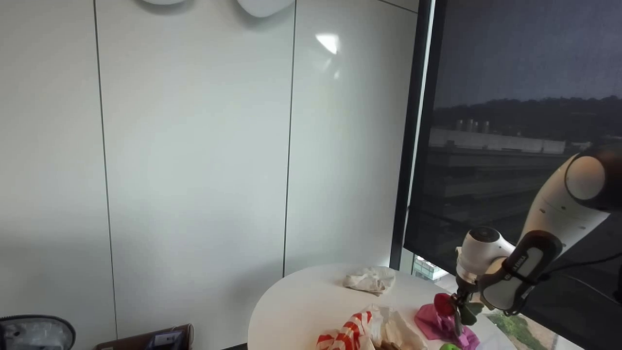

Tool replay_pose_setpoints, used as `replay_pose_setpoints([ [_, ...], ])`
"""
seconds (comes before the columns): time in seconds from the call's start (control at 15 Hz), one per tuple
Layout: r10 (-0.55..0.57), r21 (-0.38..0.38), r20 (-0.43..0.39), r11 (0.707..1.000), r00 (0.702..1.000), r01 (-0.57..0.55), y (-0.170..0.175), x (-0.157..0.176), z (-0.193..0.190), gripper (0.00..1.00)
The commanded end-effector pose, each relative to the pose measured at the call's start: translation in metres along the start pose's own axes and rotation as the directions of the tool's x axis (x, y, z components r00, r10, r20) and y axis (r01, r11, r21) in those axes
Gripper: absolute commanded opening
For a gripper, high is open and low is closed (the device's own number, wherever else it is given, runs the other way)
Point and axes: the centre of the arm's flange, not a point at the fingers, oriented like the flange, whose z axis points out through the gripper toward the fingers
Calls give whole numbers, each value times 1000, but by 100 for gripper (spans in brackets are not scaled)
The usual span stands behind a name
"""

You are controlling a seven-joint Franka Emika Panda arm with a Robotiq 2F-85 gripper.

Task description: Remove the pink shirt, the turnip plush toy, the moose toy and the orange object from the plastic bag

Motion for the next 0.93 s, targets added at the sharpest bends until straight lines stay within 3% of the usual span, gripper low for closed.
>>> replay_pose_setpoints([
  [0.0,6,-47,13,999,1000,-5,-1,11,39,38],
  [0.07,10,-46,14,999,1000,-9,-1,11,42,39],
  [0.4,-34,-56,-60,998,998,30,-5,14,11,75],
  [0.6,-38,15,-92,999,995,40,-22,21,-20,99],
  [0.87,-96,165,-75,980,993,107,-87,14,-56,100],
])
